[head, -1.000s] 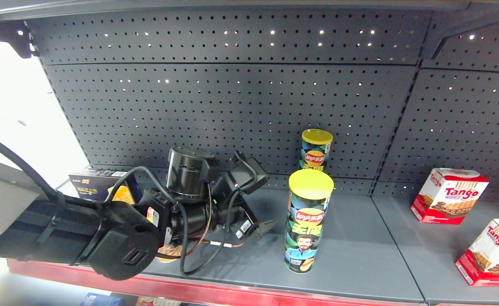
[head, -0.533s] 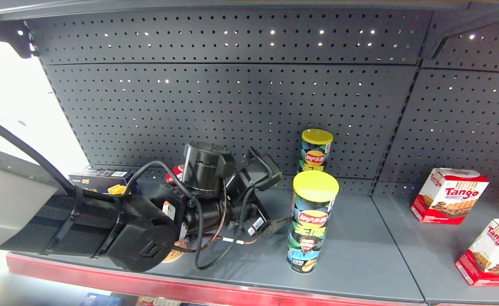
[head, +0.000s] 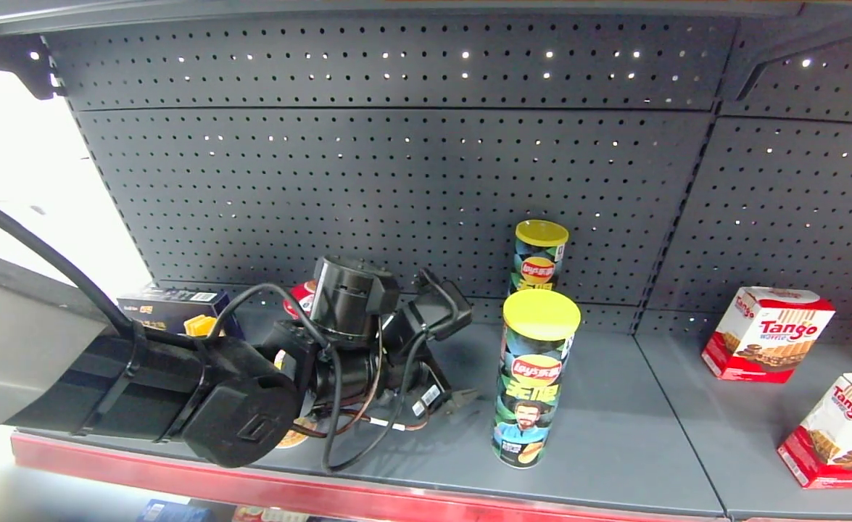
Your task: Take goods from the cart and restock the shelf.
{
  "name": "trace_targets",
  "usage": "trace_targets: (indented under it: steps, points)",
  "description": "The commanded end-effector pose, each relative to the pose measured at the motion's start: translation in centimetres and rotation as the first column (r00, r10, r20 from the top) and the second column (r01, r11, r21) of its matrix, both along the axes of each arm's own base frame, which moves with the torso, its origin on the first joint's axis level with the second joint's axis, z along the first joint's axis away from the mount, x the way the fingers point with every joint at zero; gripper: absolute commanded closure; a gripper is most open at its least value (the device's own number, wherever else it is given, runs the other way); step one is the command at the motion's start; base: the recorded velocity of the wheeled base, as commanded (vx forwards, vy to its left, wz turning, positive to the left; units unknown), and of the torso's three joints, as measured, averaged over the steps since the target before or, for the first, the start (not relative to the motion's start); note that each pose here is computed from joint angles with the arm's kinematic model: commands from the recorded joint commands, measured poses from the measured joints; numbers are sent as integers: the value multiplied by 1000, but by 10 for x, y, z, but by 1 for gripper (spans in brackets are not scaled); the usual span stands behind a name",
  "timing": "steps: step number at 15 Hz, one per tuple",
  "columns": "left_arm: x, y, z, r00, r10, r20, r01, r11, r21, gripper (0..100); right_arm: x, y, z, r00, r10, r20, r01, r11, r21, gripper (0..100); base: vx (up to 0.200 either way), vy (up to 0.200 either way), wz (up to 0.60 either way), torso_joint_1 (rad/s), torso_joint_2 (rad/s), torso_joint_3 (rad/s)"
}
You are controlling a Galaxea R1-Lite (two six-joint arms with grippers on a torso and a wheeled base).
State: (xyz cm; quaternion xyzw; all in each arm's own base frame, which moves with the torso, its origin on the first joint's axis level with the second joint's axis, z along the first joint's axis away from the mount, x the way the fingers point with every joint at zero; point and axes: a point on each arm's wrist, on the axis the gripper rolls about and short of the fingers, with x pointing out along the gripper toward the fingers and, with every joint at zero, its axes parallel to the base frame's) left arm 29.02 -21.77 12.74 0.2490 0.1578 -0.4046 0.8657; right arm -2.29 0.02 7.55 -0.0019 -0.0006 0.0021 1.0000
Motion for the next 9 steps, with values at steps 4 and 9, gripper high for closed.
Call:
trace_targets:
  steps: [4, 9]
  points:
    - [-7, -11, 2, 999, -33, 5, 33, 999, -11, 0, 0, 0, 0, 1000, 2, -1, -2, 1000, -1, 0, 0, 0, 0, 0, 0, 0]
    - [-7, -20, 5, 999, -48, 15, 49, 999, -20, 0, 0, 0, 0, 1000, 2, -1, -2, 1000, -1, 0, 0, 0, 0, 0, 0, 0]
